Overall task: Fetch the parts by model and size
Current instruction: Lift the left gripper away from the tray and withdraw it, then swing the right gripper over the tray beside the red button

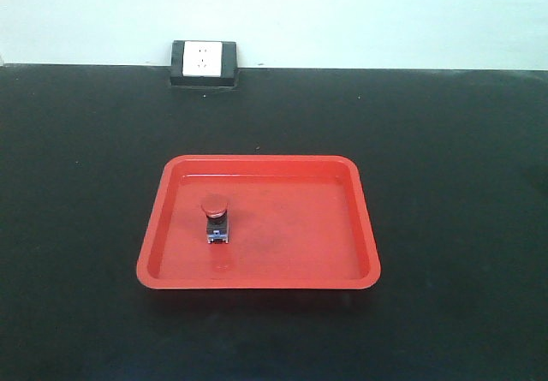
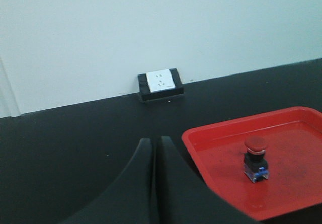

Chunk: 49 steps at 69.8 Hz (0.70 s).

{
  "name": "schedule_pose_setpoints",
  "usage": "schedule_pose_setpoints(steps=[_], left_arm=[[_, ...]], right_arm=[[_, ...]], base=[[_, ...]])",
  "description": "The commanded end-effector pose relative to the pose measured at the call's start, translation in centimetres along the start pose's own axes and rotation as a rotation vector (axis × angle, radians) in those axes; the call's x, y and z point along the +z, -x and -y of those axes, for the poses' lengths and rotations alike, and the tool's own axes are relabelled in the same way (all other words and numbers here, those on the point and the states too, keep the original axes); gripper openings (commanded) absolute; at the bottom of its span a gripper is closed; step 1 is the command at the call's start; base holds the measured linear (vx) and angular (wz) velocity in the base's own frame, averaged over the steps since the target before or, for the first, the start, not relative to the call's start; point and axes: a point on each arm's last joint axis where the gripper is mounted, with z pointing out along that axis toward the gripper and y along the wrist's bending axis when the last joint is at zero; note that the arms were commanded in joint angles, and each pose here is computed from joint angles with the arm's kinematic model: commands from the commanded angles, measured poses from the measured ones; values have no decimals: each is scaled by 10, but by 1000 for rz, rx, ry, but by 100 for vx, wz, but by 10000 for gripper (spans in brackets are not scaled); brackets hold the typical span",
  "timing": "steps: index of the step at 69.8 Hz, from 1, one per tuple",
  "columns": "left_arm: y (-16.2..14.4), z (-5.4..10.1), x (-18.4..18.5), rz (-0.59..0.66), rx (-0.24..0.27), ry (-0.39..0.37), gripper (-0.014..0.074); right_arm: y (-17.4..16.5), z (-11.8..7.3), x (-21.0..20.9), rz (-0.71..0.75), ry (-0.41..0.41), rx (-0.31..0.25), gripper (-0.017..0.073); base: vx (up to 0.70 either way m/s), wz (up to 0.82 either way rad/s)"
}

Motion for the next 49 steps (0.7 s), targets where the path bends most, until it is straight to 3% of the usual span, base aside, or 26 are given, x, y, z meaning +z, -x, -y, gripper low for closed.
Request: schedule_pose_setpoints(steps=[1, 28, 49], left_arm=[[11, 3, -1, 64, 14, -49, -8], [11, 5, -1, 57, 35, -69, -8], [11, 5, -1, 57, 35, -69, -8]], right_arm=[[16, 0, -1, 98, 1, -9, -2], [22, -1, 0, 146, 9, -10, -2], [43, -7, 40, 118, 59, -46, -2]], base=[[0, 0], [0, 0], [0, 0]])
